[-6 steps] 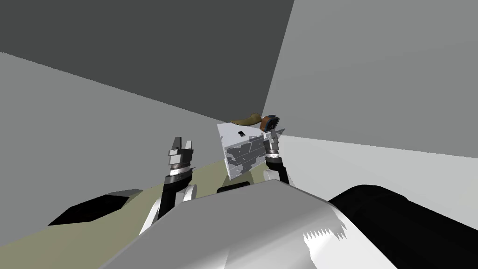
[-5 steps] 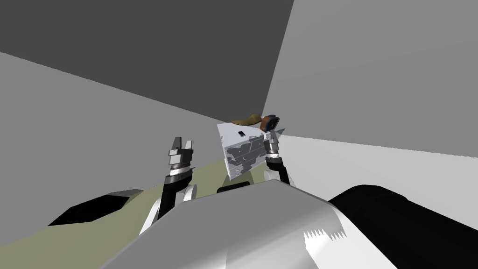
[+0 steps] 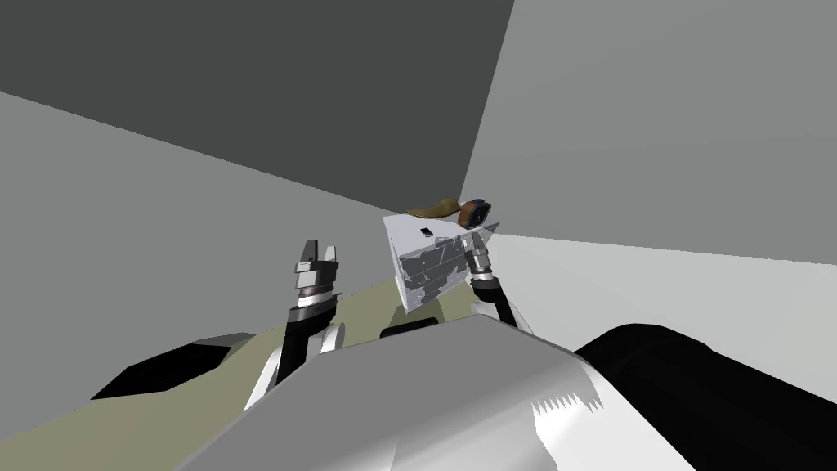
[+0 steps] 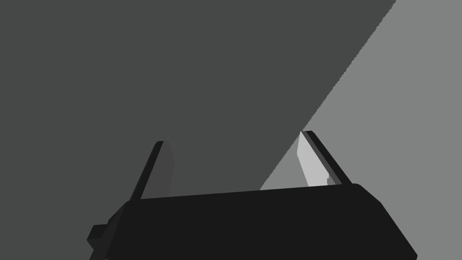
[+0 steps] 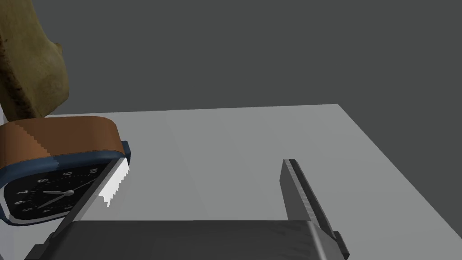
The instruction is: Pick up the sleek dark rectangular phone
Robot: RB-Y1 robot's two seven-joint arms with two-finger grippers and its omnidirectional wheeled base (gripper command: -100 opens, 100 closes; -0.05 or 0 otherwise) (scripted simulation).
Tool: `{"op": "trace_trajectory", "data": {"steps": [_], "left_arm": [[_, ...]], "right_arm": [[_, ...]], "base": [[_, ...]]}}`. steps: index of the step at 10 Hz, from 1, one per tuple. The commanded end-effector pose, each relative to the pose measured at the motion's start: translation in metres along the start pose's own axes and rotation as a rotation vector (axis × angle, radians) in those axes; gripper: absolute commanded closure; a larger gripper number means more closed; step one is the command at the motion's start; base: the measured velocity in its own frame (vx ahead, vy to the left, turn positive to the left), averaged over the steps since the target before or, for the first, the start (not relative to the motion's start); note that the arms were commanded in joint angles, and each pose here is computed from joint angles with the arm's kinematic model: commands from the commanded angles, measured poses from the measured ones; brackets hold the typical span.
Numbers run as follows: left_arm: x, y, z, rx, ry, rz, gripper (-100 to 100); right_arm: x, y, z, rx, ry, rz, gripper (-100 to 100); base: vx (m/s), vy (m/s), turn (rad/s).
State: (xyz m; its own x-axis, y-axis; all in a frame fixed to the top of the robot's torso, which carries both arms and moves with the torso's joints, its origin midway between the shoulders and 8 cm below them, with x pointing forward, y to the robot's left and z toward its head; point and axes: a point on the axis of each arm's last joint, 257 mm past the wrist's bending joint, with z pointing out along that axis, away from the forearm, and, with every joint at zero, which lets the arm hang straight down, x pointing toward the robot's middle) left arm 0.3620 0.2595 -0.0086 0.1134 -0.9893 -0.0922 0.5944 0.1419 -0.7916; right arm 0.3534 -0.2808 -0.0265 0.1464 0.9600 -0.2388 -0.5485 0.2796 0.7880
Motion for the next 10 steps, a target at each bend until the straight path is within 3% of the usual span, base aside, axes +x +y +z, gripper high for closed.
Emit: {"op": "trace_trajectory", "data": {"steps": [1,10], "left_arm": [[0.0,0.0,0.0,0.0,0.0,0.0,0],[0.0,0.0,0.0,0.0,0.0,0.0,0]], "right_arm": [[-0.006,-0.01,-0.008,0.016,0.037,-0.039,-100],[-0.033,-0.052,-0.042,0.096,0.227,-0.206,-100]], "base": [[-0.025,0.156,-0.05],[-0.04,0.093,-0.032]]}}
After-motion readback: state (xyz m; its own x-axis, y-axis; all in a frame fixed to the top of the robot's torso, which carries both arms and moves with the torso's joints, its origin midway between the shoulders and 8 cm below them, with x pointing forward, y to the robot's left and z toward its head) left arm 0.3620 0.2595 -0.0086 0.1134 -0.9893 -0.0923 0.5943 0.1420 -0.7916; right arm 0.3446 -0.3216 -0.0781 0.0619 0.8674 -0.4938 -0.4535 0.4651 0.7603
